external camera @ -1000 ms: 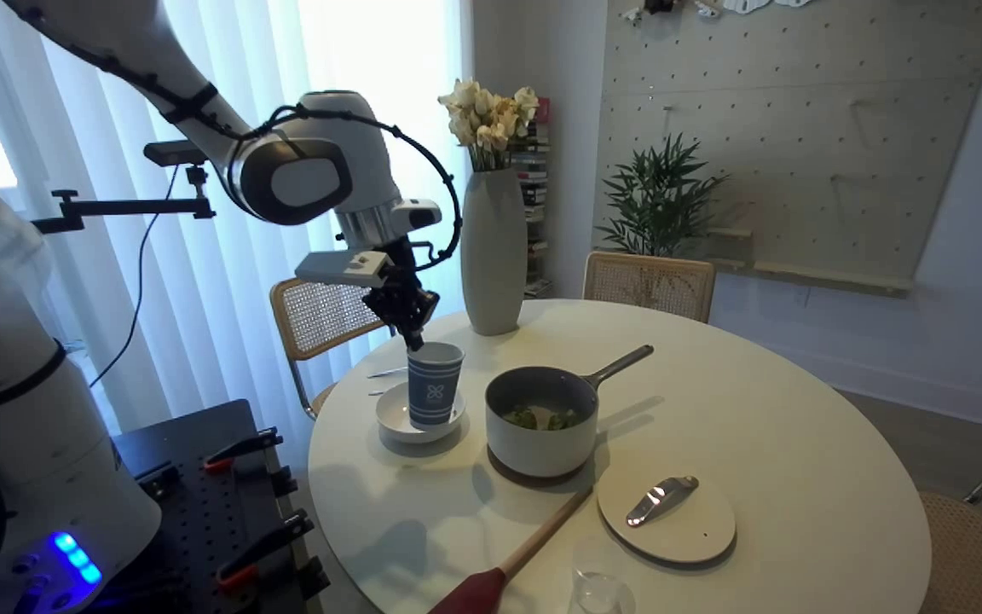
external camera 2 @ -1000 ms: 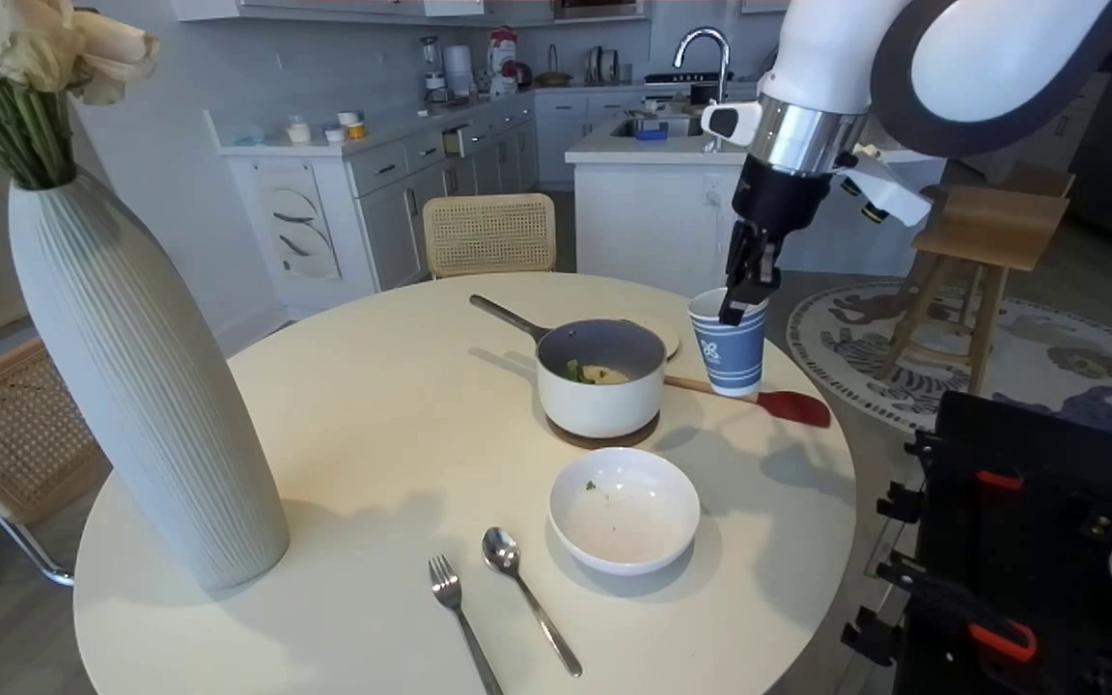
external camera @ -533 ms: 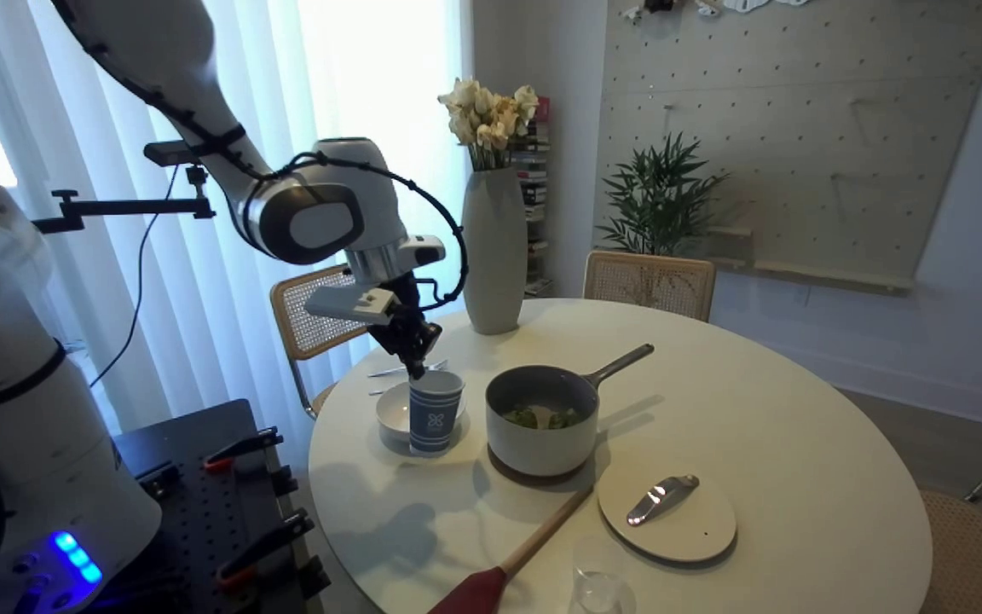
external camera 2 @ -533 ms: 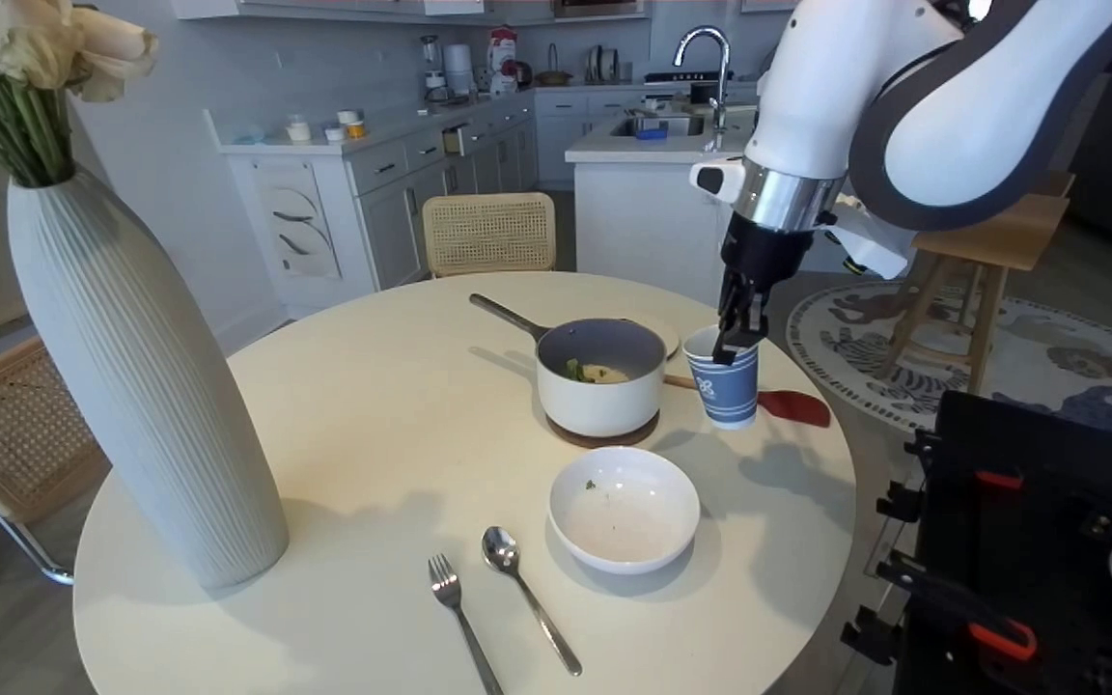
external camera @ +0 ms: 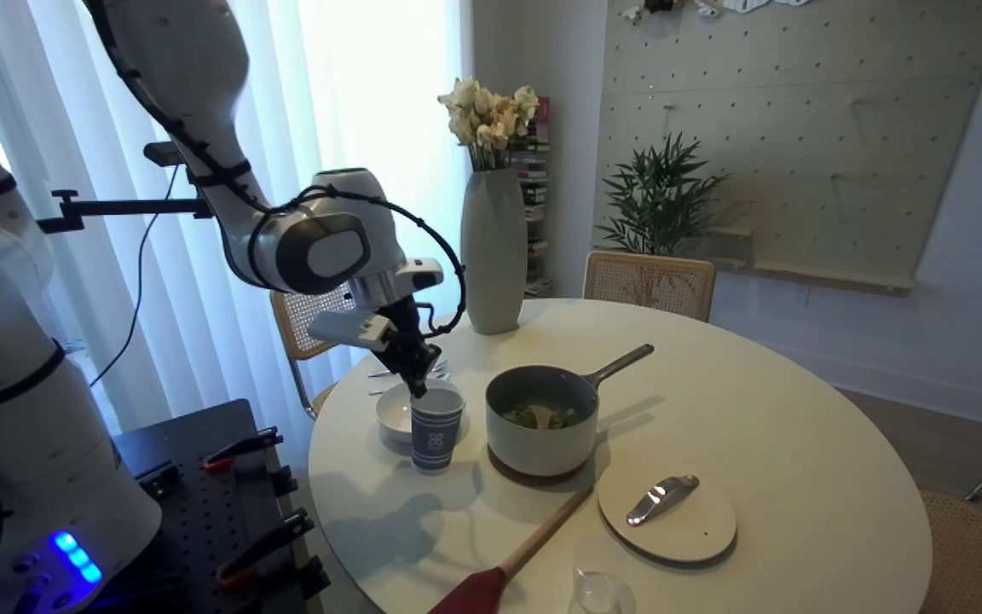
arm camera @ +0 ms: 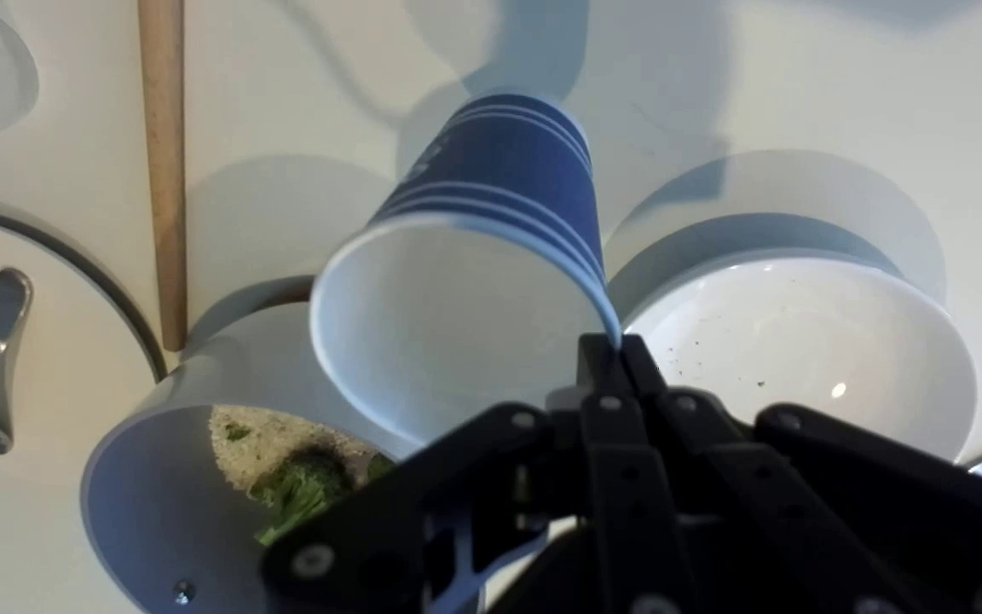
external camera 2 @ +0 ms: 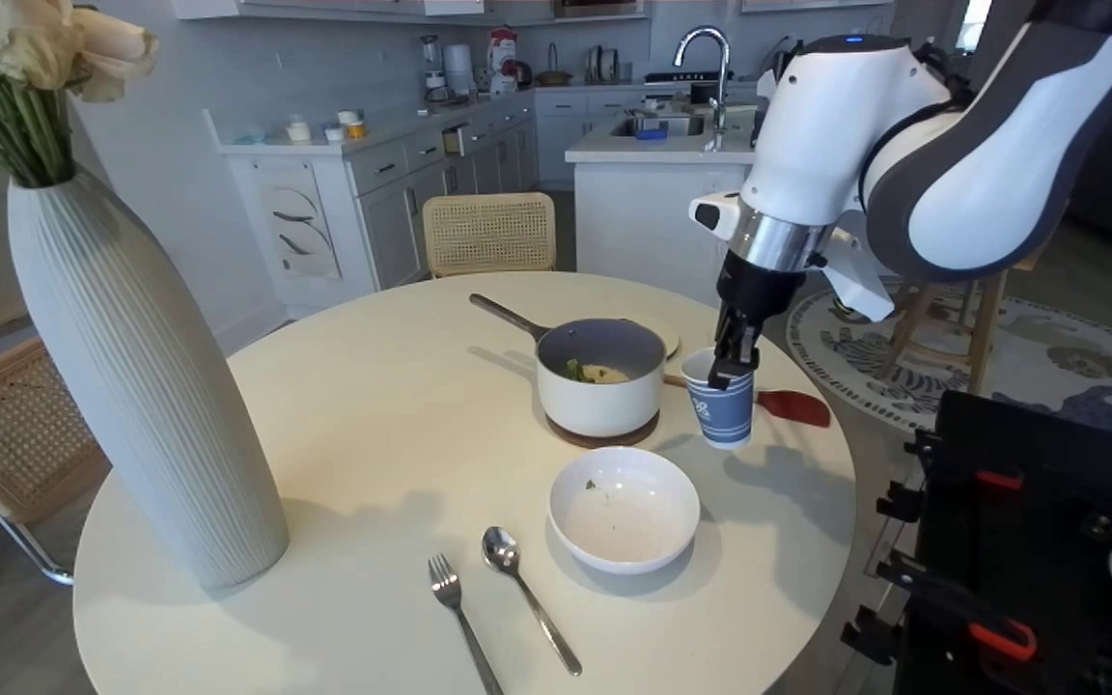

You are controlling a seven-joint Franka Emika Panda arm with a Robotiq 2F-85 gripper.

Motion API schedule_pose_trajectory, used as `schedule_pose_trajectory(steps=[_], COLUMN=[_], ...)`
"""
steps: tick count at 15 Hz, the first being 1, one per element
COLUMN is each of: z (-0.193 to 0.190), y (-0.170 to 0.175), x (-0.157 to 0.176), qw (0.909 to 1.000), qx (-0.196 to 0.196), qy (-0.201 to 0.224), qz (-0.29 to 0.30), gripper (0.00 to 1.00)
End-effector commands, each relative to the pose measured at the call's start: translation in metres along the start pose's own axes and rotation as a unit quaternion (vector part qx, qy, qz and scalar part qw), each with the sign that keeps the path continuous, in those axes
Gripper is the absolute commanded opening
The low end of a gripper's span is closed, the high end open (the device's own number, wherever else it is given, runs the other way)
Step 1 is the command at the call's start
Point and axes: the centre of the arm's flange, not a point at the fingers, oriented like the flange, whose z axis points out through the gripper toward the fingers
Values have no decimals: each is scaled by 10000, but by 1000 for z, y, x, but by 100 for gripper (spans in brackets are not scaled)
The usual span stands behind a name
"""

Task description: Move the blue cup to the right, move the silver fork and spoon to the left, move the blue cup to the left

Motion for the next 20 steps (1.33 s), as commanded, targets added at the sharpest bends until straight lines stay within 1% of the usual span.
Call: schedule_pose_trajectory(steps=[1, 7, 10, 16, 20], z=[6, 16, 19, 30, 36], y=[-21, -25, -30, -46, -49], x=[-40, -54, -58, -62, -60], qw=[9997, 9991, 9989, 9987, 9982], qx=[-101, -213, -315, -322, -321], qy=[100, 96, 161, 187, 210], qz=[208, 357, 295, 360, 468], gripper=[1, 1, 1, 1, 1])
